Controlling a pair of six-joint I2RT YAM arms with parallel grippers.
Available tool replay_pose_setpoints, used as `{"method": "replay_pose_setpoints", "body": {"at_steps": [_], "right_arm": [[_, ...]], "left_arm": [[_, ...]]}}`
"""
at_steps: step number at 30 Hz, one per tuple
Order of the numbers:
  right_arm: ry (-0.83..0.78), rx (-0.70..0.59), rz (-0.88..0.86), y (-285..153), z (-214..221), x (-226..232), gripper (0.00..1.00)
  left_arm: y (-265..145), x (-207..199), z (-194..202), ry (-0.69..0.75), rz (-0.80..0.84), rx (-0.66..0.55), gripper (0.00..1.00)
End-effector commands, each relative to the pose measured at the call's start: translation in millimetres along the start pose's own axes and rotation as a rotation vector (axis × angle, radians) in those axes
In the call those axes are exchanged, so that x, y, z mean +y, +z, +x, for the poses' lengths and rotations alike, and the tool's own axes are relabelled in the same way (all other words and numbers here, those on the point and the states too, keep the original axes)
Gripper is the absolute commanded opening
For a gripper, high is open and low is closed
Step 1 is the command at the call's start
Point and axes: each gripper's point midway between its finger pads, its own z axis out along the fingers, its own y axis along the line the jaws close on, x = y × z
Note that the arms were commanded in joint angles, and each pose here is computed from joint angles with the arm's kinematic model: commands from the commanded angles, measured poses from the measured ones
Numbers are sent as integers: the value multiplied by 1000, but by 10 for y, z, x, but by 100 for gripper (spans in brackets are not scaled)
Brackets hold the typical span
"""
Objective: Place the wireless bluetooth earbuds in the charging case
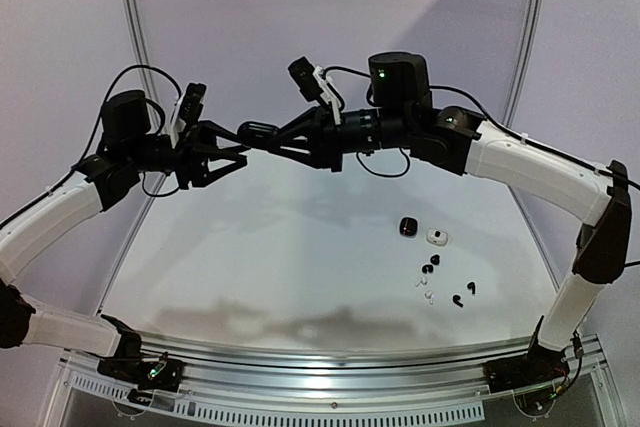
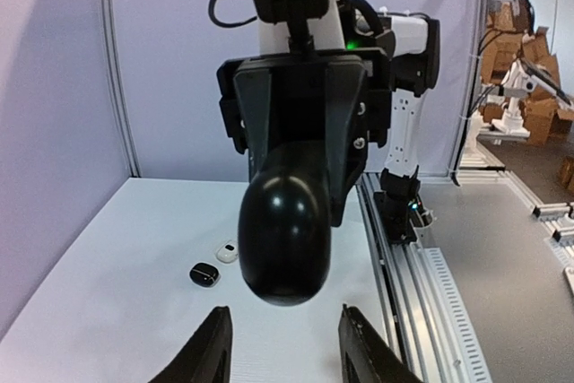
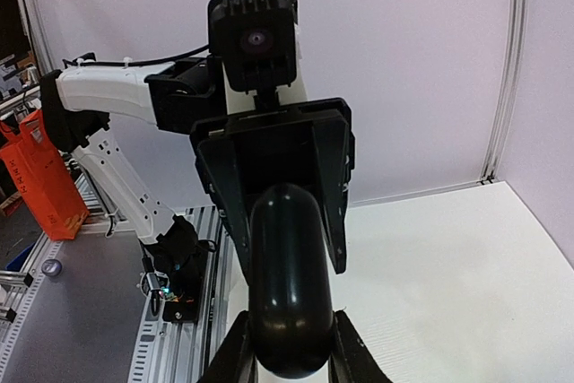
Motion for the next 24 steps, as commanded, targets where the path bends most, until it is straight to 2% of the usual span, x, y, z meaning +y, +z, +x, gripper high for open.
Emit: {"method": "replay_pose_setpoints", "body": {"at_steps": [1,7,13,17,24], "right_arm": [[-45,-34,11,-39,-206,98,0],[-47,-16,20,20,-155,72,0],[-38,0,37,49,-129,37,0],[-76,-3,40,55,-143,31,0],[-77,36,56,91,-56,-26,0]], "left_arm": [[27,-24,-16,8,18,-8,40],[53,-43,-134,6,36,-41,47],[93,-35,-161,-30,50,-48,46],[115,-46,-157,-28,67,-46,42],[137,-51,-211,-23,77,-55,47]]}}
